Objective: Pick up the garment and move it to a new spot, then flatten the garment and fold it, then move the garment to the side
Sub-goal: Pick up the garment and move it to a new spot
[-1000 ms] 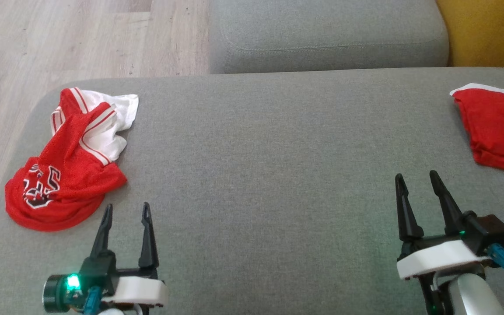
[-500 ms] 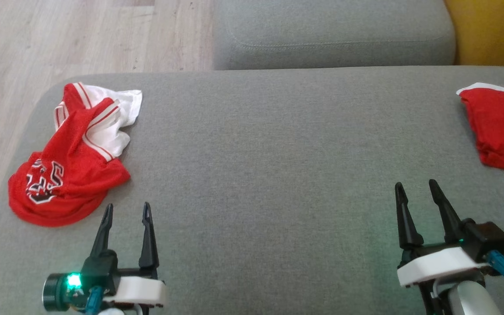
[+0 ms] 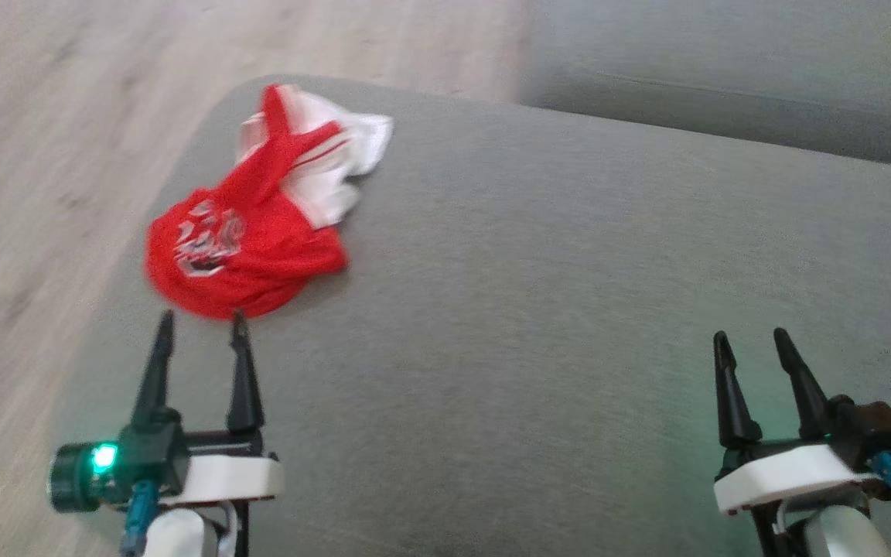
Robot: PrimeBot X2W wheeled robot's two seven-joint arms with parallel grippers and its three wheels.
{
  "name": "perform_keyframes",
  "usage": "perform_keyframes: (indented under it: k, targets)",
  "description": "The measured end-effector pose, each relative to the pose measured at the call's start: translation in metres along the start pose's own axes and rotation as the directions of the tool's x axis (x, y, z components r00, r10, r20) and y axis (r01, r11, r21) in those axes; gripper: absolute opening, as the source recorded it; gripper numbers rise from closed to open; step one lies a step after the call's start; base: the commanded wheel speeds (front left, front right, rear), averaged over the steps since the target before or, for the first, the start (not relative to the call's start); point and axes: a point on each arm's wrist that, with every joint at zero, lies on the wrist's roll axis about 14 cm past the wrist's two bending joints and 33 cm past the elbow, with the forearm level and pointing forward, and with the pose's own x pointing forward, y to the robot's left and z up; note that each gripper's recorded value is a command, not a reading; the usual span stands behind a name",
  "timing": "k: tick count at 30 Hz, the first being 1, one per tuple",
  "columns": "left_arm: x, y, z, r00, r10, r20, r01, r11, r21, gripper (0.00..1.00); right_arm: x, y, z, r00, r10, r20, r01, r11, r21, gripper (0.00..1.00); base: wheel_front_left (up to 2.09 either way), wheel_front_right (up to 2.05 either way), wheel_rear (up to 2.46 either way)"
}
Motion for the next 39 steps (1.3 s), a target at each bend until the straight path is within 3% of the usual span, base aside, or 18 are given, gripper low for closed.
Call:
perform_keyframes:
  k: [5,10,15,21,28,34,36,39]
  targets:
    - [-0.017,0.050,0.006,0.988,0.153,0.009,-0.154,0.988,0.027,1.00,0.026,0.028,-0.006,0.995,0.094,-0.017,-0.094,0.996,0.005,1.00,0.00,0.00,0.00]
    - [-0.015,0.066,0.003,0.981,0.195,-0.011,-0.194,0.979,0.063,1.00,0.053,0.033,-0.017,0.988,0.152,-0.038,-0.153,0.988,-0.017,1.00,0.00,0.00,0.00]
    - [0.041,0.050,0.022,0.992,0.118,0.046,-0.122,0.988,0.094,1.00,0.083,0.010,-0.030,0.986,0.158,-0.053,-0.161,0.985,-0.059,1.00,0.00,0.00,0.00]
    - [0.127,0.011,0.012,0.999,-0.039,0.013,0.037,0.991,0.131,1.00,0.108,-0.029,-0.058,0.984,0.147,-0.098,-0.159,0.980,-0.121,1.00,0.00,0.00,0.00]
    - [0.194,-0.013,-0.054,0.967,-0.112,-0.227,0.140,0.984,0.109,1.00,0.128,-0.057,-0.066,0.989,0.129,-0.073,-0.138,0.979,-0.150,1.00,0.00,0.00,0.00]
    - [0.195,-0.024,-0.149,0.851,-0.101,-0.515,0.155,0.986,0.061,1.00,0.127,-0.089,-0.066,0.997,0.066,-0.042,-0.072,0.984,-0.163,1.00,0.00,0.00,0.00]
    - [0.196,-0.028,-0.163,0.854,-0.097,-0.510,0.155,0.985,0.072,0.03,0.126,-0.099,-0.066,0.999,0.043,-0.033,-0.048,0.985,-0.168,1.00,0.00,0.00,0.00]
    - [0.207,-0.037,-0.165,0.874,-0.108,-0.474,0.174,0.980,0.097,0.00,0.123,-0.110,-0.065,1.000,0.012,-0.028,-0.016,0.985,-0.171,1.00,0.00,0.00,0.00]
